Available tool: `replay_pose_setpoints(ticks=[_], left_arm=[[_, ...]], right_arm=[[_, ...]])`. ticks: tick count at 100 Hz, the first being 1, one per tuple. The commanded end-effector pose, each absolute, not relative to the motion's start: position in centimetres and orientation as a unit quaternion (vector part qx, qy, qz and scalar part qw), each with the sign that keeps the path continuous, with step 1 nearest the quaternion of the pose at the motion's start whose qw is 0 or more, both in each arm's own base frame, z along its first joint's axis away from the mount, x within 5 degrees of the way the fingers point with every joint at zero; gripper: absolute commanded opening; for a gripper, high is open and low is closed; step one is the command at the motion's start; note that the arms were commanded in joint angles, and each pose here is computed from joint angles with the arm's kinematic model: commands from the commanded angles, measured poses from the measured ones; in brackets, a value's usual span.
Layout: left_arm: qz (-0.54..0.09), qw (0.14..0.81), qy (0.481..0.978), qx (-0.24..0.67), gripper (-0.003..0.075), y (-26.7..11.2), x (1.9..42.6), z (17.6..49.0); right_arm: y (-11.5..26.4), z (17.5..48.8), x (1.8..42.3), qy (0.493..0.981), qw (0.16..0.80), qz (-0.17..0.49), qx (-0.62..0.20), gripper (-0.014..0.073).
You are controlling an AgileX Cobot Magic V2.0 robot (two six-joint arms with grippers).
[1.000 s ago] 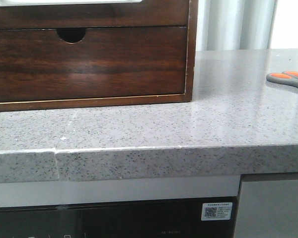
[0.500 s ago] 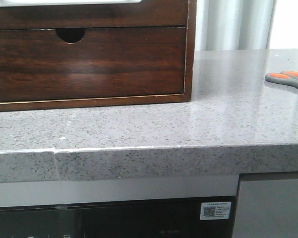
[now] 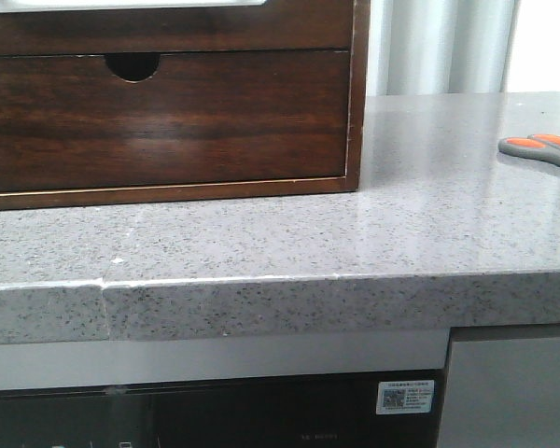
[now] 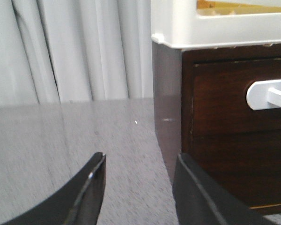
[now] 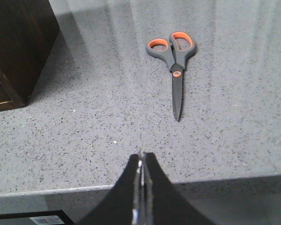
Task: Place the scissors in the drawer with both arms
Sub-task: 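Grasp the white drawer handle with the left gripper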
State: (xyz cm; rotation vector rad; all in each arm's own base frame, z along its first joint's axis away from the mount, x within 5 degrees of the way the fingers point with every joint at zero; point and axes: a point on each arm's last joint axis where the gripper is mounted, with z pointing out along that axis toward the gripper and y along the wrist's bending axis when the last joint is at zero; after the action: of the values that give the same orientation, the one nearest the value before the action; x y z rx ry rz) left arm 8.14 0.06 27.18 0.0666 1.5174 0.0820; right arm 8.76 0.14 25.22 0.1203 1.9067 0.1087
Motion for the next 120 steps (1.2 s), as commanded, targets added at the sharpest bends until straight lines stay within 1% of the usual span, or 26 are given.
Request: replay_pose_setpoints(ticks=[1,4,9,17,22,39,51,63,79,98,120], left_arm=[[0.08,0.771,0.625,0.094,0.0305,-0.4,8.7,29.5],[0.104,0.772,0.614,0.13,0.0305,-0.7,8.9,29.6],[0.125,0.774,0.594,0.178,0.0305,-1.1,9.4,29.7],[0.134,0.784,0.557,0.238,0.0305,-2.0,10.1,30.0],[0.138,0.782,0.543,0.272,0.0305,-2.5,10.5,30.1],[0.141,0.755,0.521,0.373,0.0305,-3.9,12.5,30.2],[0.136,0.733,0.513,0.425,0.0305,-4.7,14.3,30.4],[0.139,0.719,0.508,0.454,0.0306,-5.0,16.1,30.8],[0.139,0.72,0.466,0.495,0.0306,-5.8,17.7,31.6],[0.122,0.718,0.453,0.515,0.0306,-6.3,19.6,31.8],[0.114,0.701,0.438,0.551,0.0305,-7.4,20.9,31.7]], right_arm=[[0.0,26.8,9.2,0.787,0.612,0.044,0.054,-0.0106],[0.0,26.8,9.2,0.787,0.612,0.044,0.054,-0.0106],[0.0,26.8,9.2,0.787,0.612,0.044,0.054,-0.0106],[0.0,26.8,9.2,0.787,0.612,0.044,0.054,-0.0106],[0.0,26.8,9.2,0.787,0.612,0.044,0.054,-0.0106],[0.0,26.8,9.2,0.787,0.612,0.044,0.054,-0.0106],[0.0,26.8,9.2,0.787,0.612,0.044,0.054,-0.0106],[0.0,26.8,9.2,0.787,0.612,0.044,0.054,-0.0106],[0.0,26.8,9.2,0.787,0.612,0.044,0.054,-0.0106],[0.0,26.8,9.2,0.787,0.612,0.044,0.054,-0.0106],[0.0,26.8,9.2,0.787,0.612,0.044,0.054,-0.0106]])
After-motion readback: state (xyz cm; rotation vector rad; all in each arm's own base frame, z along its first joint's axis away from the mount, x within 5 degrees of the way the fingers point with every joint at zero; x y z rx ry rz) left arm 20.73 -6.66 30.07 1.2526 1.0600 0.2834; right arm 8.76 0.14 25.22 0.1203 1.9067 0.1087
